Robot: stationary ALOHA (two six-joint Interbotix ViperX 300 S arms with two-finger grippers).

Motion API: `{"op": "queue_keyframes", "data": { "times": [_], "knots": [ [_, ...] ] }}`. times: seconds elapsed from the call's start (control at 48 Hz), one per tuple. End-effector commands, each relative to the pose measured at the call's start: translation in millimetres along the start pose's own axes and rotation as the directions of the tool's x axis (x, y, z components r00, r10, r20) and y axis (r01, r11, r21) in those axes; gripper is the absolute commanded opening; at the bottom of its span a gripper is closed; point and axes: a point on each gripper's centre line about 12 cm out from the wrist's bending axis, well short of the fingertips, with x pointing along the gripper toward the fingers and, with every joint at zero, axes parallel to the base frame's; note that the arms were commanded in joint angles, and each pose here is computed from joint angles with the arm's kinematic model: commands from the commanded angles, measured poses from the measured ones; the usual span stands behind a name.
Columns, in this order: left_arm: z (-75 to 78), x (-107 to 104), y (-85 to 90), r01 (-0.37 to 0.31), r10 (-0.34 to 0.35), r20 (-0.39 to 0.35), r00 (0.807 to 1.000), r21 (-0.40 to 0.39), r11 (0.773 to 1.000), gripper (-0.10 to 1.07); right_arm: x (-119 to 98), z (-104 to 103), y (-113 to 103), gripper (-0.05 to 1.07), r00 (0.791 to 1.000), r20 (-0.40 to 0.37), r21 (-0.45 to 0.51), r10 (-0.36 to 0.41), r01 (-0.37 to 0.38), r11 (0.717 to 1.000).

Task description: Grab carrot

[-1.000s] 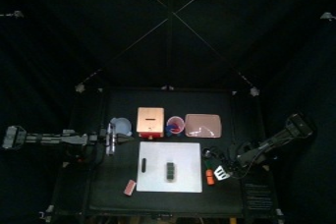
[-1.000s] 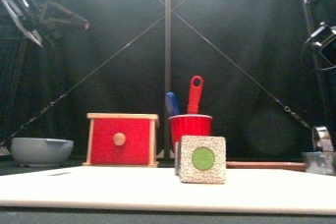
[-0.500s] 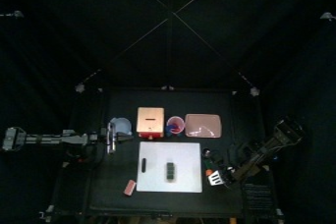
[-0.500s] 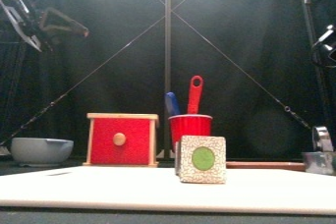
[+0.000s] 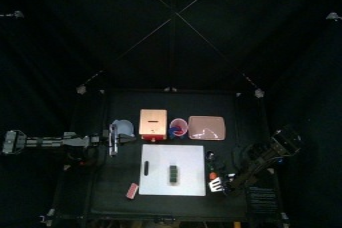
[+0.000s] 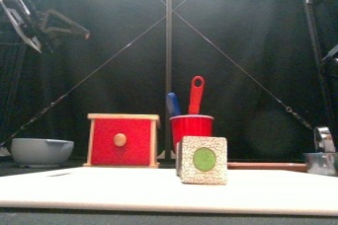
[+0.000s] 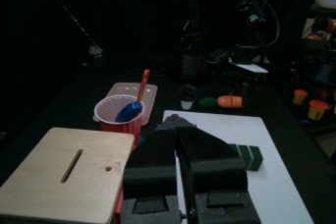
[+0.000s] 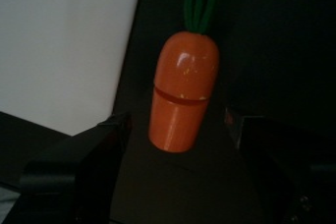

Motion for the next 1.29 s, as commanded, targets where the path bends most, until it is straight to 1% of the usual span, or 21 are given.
{"op": "queue_keyframes", "data": {
  "times": [0.0,0.167,0.271,0.458,0.521,0.562,0.646,0.75,0.792,0.896,1.0,1.104,1.146,1.271],
  "knots": [
    [3.9,1,0.3,-0.001,0.001,0.009,1.000,0.003,1.000,0.24,-3,0,7,1.03,1.000,-0.003,0.009,0.019,-0.019,1.000],
    [1.8,1,0.3,-0.001,0.001,0.000,1.000,0.001,1.000,0.25,1,-1,9,1.03,1.000,-0.005,0.017,0.008,-0.008,1.000],
    [1.1,1,0.3,-0.001,0.001,-0.003,1.000,0.000,1.000,0.28,2,-2,12,1.03,1.000,-0.008,0.018,0.006,-0.006,1.000],
    [1.1,1,0.9,-0.005,0.005,-0.003,1.000,0.003,1.000,0.38,1,-4,13,1.02,1.000,-0.011,0.015,0.008,-0.008,1.000],
    [1.1,1,0.9,-0.005,0.005,-0.003,1.000,0.003,1.000,0.43,1,-4,13,1.00,1.000,-0.013,0.015,0.009,-0.009,1.000],
    [0.8,1,1.0,-0.005,0.005,-0.005,1.000,0.001,1.000,0.45,1,-4,13,0.98,1.000,-0.011,0.015,0.006,-0.006,1.000],
    [1.1,1,0.9,-0.005,0.005,-0.003,1.000,0.003,1.000,0.49,2,-4,12,0.89,1.000,-0.011,0.015,0.005,-0.005,1.000],
    [1.1,1,0.9,-0.005,0.005,-0.003,1.000,0.003,1.000,0.54,2,-3,10,0.74,1.000,-0.010,0.015,0.001,-0.001,1.000],
    [1.1,1,0.9,-0.005,0.005,-0.003,1.000,0.003,1.000,0.55,3,-3,9,0.67,1.000,-0.009,0.015,-0.002,0.002,1.000],
    [1.1,1,0.9,-0.005,0.005,-0.003,1.000,0.001,1.000,0.58,4,-3,8,0.54,1.000,-0.006,0.010,-0.006,0.006,1.000],
    [0.5,1,0.9,-0.005,0.005,-0.012,1.000,0.000,1.000,0.59,-2,0,13,0.46,1.000,0.000,-0.009,0.019,-0.019,1.000],
    [0.1,2,0.9,-0.004,0.004,-0.031,1.000,-0.002,1.000,0.60,-13,6,24,0.46,0.996,0.023,-0.047,0.084,-0.083,0.995],
    [0.5,2,0.2,-0.001,0.001,-0.038,0.999,-0.002,1.000,0.61,-20,12,31,0.46,0.991,0.045,-0.077,0.128,-0.124,0.989],
    [-1.7,5,-3.1,0.015,-0.015,-0.089,0.996,0.005,1.000,0.64,-32,30,46,0.46,0.971,0.107,-0.137,0.213,-0.198,0.971]
  ]
}}
